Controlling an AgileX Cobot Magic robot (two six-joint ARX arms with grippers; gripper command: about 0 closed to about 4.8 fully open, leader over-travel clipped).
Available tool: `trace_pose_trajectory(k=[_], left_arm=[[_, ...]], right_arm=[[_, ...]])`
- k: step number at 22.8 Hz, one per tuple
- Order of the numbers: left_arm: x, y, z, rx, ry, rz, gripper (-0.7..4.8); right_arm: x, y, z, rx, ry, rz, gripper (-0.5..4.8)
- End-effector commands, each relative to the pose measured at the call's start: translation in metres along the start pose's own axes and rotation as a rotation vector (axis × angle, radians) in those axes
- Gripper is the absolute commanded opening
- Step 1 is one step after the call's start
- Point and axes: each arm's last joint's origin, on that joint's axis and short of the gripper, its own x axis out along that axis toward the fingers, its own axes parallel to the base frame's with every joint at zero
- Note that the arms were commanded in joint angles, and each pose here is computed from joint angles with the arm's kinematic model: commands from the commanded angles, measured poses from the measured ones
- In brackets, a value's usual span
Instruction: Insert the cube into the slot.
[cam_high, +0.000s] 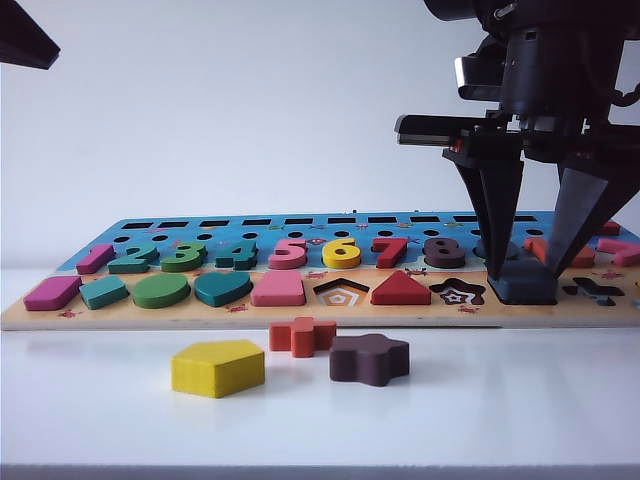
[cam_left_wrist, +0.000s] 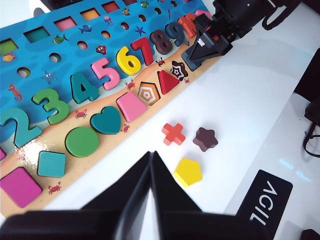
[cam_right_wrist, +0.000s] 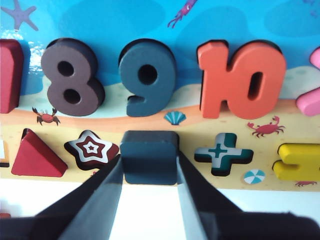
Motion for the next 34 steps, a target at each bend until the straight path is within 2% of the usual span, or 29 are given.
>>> trace_pose_trajectory(k=[1, 18, 23, 26, 34], left_arm=[[-0.0008, -0.0006, 0.0025, 0.017, -0.019, -0.007, 0.09], [-0.0008, -0.0006, 0.0025, 0.017, -0.019, -0.007, 0.09], [-0.0008, -0.0006, 0.0025, 0.017, -0.019, -0.007, 0.09], [-0.0008, -0.0006, 0.0025, 0.017, -0.019, -0.007, 0.09], [-0.0008, -0.0006, 0.0025, 0.017, -0.019, -0.007, 0.09]], right_arm=[[-0.0006, 0.0002, 0.0002, 0.003, -0.006, -0.003, 0.35], [-0.0006, 0.0002, 0.0002, 0.002, -0.006, -0.003, 2.0], [-0.0008, 0.0002, 0.0003, 0.002, -0.007, -0.003, 2.63], [-0.0008, 0.0002, 0.0003, 0.003, -0.008, -0.004, 2.81], [-0.0008, -0.0009, 0.0003, 0.002, -0.02, -0.031, 2.8]])
